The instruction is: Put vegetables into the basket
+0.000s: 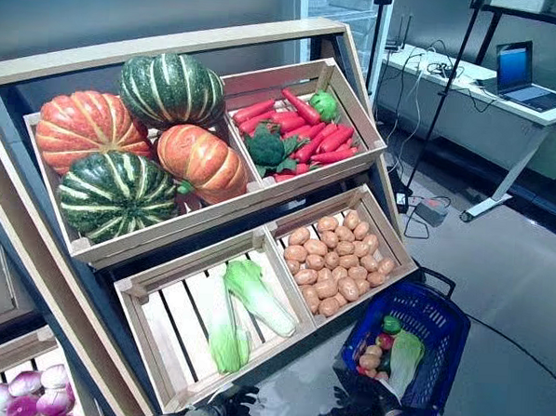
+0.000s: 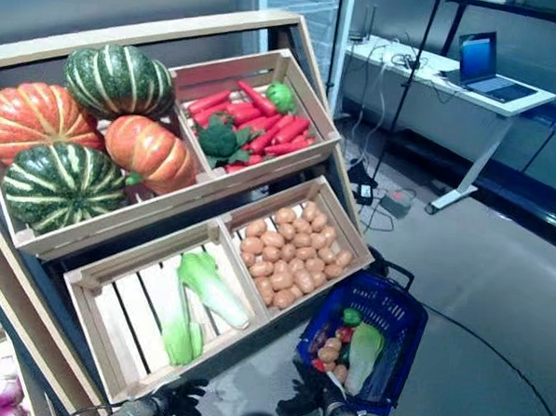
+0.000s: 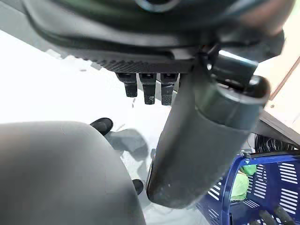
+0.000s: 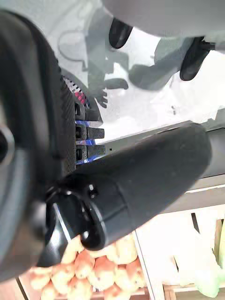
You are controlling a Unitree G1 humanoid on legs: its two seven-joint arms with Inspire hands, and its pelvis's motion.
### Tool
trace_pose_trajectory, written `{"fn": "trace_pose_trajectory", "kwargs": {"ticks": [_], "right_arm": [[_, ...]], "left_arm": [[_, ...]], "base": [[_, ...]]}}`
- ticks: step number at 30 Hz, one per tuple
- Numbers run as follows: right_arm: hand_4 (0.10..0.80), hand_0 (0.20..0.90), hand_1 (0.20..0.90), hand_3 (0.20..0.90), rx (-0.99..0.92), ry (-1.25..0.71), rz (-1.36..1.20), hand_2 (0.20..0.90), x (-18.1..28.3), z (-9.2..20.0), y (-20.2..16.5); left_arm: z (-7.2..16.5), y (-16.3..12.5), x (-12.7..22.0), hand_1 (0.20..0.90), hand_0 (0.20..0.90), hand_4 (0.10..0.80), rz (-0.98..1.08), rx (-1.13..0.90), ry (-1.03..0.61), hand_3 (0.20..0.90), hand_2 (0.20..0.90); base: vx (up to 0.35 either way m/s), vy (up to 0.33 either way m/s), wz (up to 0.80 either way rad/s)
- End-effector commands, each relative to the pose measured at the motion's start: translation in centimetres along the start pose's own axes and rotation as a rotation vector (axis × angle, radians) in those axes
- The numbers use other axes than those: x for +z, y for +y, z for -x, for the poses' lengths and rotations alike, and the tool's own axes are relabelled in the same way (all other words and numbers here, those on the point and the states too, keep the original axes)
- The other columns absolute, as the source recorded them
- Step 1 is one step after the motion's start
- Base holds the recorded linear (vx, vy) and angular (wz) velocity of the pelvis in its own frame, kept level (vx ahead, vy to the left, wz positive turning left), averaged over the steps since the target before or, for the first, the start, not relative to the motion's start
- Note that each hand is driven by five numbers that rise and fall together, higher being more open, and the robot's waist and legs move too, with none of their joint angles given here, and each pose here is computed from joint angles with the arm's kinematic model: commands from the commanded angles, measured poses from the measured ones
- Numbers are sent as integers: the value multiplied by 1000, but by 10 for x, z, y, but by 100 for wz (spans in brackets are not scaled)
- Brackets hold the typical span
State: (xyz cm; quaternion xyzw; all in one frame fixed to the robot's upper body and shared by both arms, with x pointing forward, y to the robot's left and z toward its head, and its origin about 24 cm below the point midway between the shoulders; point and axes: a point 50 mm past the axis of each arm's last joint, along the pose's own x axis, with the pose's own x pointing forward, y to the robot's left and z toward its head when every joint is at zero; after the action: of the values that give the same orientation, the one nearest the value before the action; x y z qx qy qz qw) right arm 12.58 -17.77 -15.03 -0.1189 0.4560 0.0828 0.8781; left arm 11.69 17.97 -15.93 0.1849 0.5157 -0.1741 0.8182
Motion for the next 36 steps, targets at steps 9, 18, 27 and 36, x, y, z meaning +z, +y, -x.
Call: {"fn": "trace_pose_trajectory", "kwargs": {"ticks": [9,18,27,36], "right_arm": [[800,900,900,900,-4,-27,129,900,29,-13,-2],[800,900,900,900,-23,28,28,900,15,-11,-5],[800,900,900,900,-29,70,-10,900,6,-9,-9],[800,900,900,900,-45,106,-5,900,-2,-6,-19]], "left_arm": [[-5,1,34,900,900,800,-87,-59,-102,900,900],[-5,0,35,900,900,800,-80,-47,-132,900,900],[12,9,88,900,900,800,146,-126,-562,900,900],[60,39,151,900,900,800,370,-302,-1025,900,900]], "base": [[0,0,0],[0,0,0],[0,0,0],[0,0,0]]}}
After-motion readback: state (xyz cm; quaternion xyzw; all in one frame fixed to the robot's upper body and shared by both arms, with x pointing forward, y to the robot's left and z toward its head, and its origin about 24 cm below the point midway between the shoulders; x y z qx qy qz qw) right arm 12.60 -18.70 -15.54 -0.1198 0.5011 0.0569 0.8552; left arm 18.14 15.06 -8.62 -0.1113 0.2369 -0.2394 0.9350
